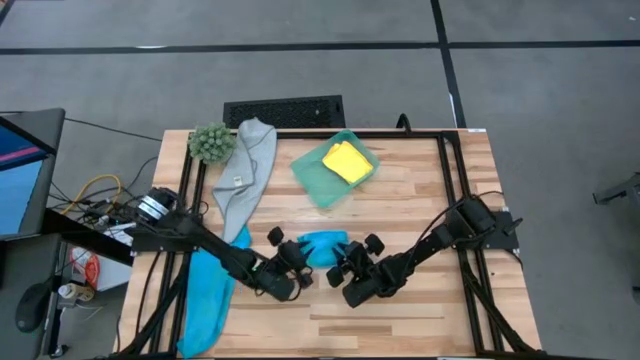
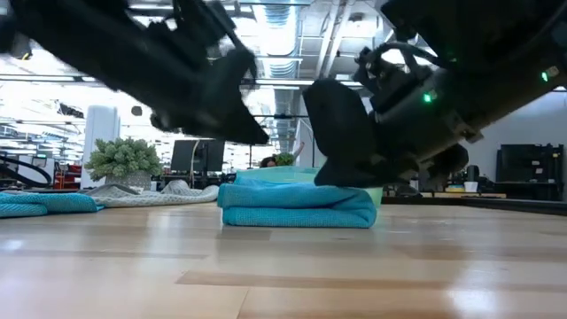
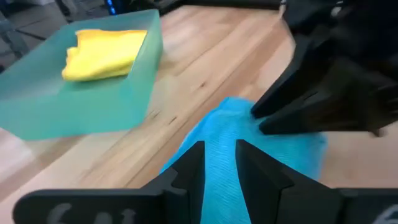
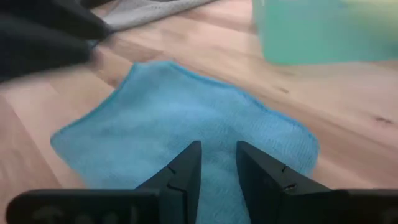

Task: Fold microfiber towels
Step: Fold the right blue microfiber towel

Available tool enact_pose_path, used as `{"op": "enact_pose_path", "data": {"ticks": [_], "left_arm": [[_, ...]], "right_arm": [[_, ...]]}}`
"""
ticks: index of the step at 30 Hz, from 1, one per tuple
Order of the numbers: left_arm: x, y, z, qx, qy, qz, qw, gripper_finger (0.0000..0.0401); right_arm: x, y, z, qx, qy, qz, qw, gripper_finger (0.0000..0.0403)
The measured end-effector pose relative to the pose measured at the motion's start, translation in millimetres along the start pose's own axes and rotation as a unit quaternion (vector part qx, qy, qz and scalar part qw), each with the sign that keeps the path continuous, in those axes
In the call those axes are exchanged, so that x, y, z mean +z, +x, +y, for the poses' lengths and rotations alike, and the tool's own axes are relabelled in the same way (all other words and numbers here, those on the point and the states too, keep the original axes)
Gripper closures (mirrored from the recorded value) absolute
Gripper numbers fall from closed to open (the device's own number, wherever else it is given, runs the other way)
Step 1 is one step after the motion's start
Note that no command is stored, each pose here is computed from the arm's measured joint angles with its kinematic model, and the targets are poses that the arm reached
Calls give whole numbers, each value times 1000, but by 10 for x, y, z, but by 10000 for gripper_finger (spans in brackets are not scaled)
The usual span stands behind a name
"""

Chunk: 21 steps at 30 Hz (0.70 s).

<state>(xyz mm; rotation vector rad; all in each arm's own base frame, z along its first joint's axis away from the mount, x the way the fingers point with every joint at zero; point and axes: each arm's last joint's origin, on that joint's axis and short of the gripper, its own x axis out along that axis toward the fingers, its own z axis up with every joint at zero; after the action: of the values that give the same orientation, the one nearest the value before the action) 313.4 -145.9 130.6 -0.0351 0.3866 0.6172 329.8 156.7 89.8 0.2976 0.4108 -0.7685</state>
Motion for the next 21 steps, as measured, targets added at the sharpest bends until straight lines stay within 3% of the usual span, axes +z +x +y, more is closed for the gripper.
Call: {"op": "enact_pose_path", "data": {"ticks": [8,12,21], "left_arm": [[-292,287,30,21,9,33,999,319],[-332,332,40,18,2,44,999,319],[-354,323,37,7,4,60,998,319]], "right_arm": [[208,-146,11,-20,4,-72,997,278],[265,-8,-4,-33,4,-80,996,278],[-111,404,-90,-41,11,-17,999,278]]}}
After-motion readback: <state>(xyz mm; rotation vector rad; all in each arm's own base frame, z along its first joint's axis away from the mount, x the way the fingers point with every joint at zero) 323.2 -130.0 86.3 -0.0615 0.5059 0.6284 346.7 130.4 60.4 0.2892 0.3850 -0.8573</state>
